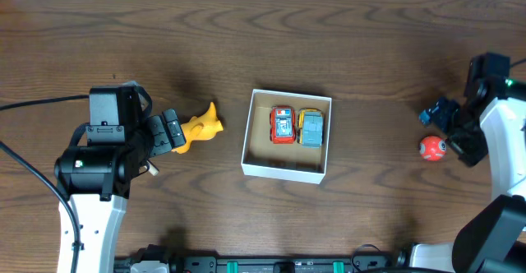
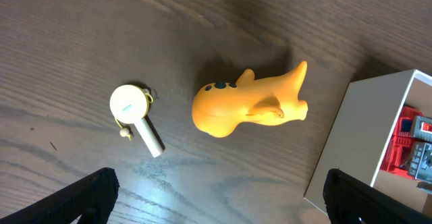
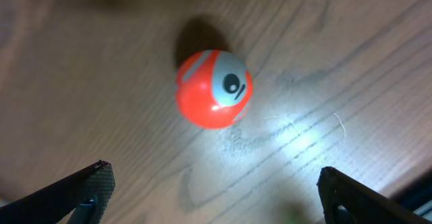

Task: Pack container
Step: 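Move the right gripper to the red-blue ball and grasp it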

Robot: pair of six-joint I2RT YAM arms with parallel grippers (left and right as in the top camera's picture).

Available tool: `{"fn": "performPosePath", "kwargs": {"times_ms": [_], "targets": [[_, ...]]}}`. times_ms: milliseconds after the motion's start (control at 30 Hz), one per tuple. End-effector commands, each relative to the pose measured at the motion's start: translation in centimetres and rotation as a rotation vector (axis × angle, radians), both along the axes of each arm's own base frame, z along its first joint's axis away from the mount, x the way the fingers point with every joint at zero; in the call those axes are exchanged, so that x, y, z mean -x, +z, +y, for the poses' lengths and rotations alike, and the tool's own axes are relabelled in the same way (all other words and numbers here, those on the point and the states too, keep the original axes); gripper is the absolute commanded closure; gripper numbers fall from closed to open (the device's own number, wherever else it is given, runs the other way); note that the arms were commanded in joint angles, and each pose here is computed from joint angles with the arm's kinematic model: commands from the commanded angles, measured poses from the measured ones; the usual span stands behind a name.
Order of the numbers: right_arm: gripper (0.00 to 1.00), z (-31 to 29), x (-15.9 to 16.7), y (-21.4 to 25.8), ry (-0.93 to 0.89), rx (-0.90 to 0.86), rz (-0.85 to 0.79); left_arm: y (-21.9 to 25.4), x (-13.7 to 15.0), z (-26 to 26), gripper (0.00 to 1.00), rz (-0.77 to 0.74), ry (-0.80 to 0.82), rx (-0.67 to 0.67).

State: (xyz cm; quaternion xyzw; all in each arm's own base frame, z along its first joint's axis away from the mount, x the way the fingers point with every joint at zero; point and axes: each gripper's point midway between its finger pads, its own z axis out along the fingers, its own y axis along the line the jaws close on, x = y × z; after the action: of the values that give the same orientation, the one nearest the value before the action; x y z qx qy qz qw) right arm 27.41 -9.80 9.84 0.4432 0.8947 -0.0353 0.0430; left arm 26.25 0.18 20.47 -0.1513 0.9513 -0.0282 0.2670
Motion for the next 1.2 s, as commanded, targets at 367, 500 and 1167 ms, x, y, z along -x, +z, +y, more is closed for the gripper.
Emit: {"fn": "performPosePath", "kwargs": {"times_ms": [367,500,1167], "targets": [[0.01,-1.0,0.3,-5.6,-0.026,0.016,-0.063,0.6,-0.2,0.1,0.02,-0.015,0.006,-0.002],[0.03,-1.0,0.1,-6.7,-0.021,0.024,-0.087,0.6,-0.2,0.1,0.02,-0.015,0.006,-0.002],[0.99,0.3,-1.1,-7.1,0.036,0.019,-0.155,0.6,-0.2,0.1,0.02,-0.015,0.006,-0.002]]}}
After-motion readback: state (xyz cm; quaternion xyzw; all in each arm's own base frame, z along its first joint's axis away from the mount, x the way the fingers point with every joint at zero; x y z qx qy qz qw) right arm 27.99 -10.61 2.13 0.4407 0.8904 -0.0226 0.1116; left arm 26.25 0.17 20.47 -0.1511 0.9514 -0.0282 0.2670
